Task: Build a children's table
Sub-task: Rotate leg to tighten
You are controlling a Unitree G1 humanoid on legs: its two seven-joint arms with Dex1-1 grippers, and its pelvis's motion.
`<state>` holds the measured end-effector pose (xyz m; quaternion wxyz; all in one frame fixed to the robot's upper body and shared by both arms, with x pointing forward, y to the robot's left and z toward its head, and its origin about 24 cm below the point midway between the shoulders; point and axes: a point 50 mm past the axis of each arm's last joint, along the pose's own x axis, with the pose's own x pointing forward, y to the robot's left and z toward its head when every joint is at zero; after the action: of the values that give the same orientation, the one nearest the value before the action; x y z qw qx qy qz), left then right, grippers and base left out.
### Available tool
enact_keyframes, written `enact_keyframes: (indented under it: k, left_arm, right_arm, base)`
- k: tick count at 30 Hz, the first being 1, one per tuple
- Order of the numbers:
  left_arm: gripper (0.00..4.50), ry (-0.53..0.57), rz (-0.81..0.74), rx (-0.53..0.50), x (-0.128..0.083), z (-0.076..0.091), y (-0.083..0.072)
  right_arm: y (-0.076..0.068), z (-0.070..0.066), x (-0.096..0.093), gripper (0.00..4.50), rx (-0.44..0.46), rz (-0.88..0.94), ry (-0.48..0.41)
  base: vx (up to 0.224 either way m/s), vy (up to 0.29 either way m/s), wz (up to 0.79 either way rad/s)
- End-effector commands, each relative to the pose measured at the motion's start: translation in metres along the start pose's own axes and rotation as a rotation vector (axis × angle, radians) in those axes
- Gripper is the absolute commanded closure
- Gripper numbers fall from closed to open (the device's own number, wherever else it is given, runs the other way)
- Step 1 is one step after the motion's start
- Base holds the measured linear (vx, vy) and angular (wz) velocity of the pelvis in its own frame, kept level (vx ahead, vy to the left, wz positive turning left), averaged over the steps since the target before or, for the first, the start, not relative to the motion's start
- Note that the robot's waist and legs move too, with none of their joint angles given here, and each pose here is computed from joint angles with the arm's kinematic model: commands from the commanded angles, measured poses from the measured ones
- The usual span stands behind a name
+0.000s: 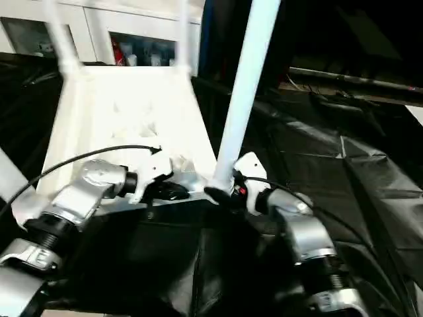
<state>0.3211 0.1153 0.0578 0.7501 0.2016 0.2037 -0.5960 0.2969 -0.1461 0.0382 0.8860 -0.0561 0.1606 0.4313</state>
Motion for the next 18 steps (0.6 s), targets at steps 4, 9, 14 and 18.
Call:
enact_keyframes:
  k: [4,9,14,18]
  left_arm:
    - [3.6,0.061,-0.024,-0.027,0.0053,-0.0088,-0.0019]
    - [3.54,0.061,-0.028,-0.022,0.0039,-0.0106,-0.0002]
    - [3.96,0.065,-0.038,-0.038,0.0003,-0.0123,0.0016]
    - [4.24,0.11,-0.09,-0.052,-0.0018,-0.0165,-0.0015]
  right_arm:
    - [0.001,0.0088,-0.0003,0.7,-0.018,0.043,-0.028]
    - [0.0049,0.0091,0.001,0.7,-0.021,0.072,-0.03]
    - [0.0029,0.009,0.001,0.7,-0.031,0.061,-0.022]
    - [-0.0047,0.0083,0.0033,0.7,-0.056,0.002,0.008]
  base:
    - [0.0,0.0,0.0]
    - [0.0,0.0,0.0]
    - [0.0,0.0,0.0]
    - [0.0,0.0,0.0]
